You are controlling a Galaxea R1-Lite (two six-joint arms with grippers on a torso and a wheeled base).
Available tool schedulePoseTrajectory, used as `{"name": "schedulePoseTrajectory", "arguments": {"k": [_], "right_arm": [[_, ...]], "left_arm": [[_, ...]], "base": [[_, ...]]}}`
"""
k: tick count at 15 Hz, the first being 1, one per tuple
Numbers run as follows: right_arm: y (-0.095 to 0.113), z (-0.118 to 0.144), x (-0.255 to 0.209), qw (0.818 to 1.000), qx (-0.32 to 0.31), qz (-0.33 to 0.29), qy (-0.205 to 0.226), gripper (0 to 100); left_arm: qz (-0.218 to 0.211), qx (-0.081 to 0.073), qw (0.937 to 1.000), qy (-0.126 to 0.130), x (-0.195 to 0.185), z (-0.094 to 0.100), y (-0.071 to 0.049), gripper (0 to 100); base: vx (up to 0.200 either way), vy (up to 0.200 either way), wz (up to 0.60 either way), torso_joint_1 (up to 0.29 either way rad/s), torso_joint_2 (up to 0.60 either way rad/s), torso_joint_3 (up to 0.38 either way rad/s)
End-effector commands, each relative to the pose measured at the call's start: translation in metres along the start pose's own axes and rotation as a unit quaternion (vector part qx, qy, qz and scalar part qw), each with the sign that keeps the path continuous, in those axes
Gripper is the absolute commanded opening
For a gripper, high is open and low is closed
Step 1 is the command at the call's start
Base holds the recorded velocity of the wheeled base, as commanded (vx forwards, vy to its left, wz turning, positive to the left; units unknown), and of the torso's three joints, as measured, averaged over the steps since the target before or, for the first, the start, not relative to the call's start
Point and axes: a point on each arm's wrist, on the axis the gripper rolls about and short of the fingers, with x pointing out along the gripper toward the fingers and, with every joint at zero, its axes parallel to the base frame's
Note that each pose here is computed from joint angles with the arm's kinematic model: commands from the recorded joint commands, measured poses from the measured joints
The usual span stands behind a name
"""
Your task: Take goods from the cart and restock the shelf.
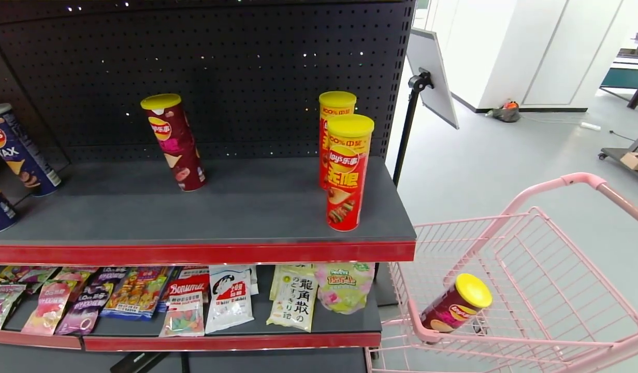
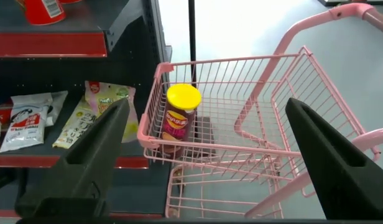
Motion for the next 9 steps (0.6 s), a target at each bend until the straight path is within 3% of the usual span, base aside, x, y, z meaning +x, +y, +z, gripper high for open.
{"name": "schedulePoseTrajectory", "arguments": {"k": [1, 9], "right_arm": [[0.0000, 0.0000, 0.0000, 1.000, 0.000, 0.000, 0.000, 100], [0.0000, 0.0000, 0.0000, 1.000, 0.000, 0.000, 0.000, 100]], "left_arm": [[0.000, 0.000, 1.0000, 0.001, 0.0001, 0.0000, 0.0000, 100], [0.000, 0.000, 1.0000, 0.001, 0.0001, 0.0000, 0.0000, 100]], "base": [[0.000, 0.000, 0.00, -0.134, 0.36, 0.207], [0.000, 0.000, 0.00, -0.146, 0.37, 0.226]]}}
